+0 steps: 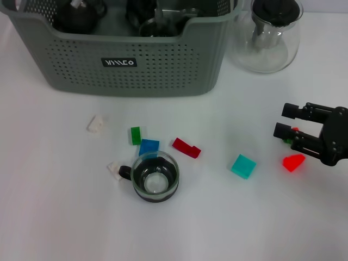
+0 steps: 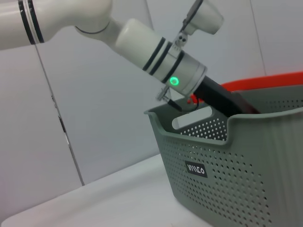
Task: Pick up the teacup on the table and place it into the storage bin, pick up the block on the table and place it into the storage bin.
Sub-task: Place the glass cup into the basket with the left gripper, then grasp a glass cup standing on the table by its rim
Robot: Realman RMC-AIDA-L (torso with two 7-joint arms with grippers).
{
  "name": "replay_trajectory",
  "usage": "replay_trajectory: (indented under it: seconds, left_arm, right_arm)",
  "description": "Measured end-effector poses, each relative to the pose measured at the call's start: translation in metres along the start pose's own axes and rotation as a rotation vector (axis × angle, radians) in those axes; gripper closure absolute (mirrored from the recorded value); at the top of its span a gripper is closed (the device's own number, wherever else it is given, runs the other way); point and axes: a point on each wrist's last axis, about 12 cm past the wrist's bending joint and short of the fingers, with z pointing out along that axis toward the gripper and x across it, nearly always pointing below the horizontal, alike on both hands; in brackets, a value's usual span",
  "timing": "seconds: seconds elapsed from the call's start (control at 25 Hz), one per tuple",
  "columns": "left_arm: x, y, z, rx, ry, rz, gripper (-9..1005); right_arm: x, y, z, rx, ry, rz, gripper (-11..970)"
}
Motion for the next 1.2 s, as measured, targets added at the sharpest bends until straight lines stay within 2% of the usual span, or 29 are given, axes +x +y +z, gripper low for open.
replay_trajectory:
  seconds: [0.12, 0.28, 0.44, 0.52, 0.64, 0.68, 0.72, 0.76, 0.92, 1.04, 1.2]
  left_arm:
    - [-0.003, 0.009, -0.017, 0.005, -0.092, -0.096, 641]
    - [0.006, 0.025, -0.063, 0.122, -0.298, -0.24, 555]
    - [0.037, 0.04, -0.125, 0.458, -0.588, -0.353, 489]
    - [0.062, 0.045, -0.152, 0.611, -0.709, -0.332, 484]
    - [0.093, 0.039, -0.173, 0.737, -0.76, -0.246, 476]
    - [0.108, 0.033, -0.176, 0.767, -0.728, -0.206, 477]
    - [0.108, 0.033, -0.176, 0.767, -0.728, -0.206, 478]
    - [0.132, 0.022, -0.172, 0.772, -0.619, -0.158, 478]
    - [0.166, 0.003, -0.147, 0.721, -0.333, -0.115, 481]
    - [0.175, -0.006, -0.133, 0.713, -0.154, -0.095, 484]
    - [0.173, -0.011, -0.115, 0.658, 0.031, -0.129, 486]
  right_arm:
    - [0.0, 0.0, -0.001, 0.002, 0.001, 0.001, 411]
    - [0.0, 0.0, -0.001, 0.002, 0.001, 0.001, 411]
    - [0.0, 0.0, -0.001, -0.001, 0.001, -0.003, 412]
    - [-0.001, 0.0, -0.001, -0.002, 0.001, -0.003, 412]
    - [-0.001, 0.0, -0.001, -0.004, 0.0, -0.003, 412]
    - [-0.001, 0.0, -0.001, -0.006, 0.0, -0.004, 412]
    - [-0.001, 0.0, -0.001, -0.007, -0.001, -0.004, 412]
    - [-0.001, 0.0, -0.001, -0.008, -0.001, -0.004, 412]
    - [-0.003, -0.001, 0.0, -0.012, -0.001, -0.005, 412]
    - [-0.003, -0.001, 0.001, -0.013, -0.001, -0.003, 411]
    - [-0.003, -0.002, 0.001, -0.007, 0.0, -0.003, 412]
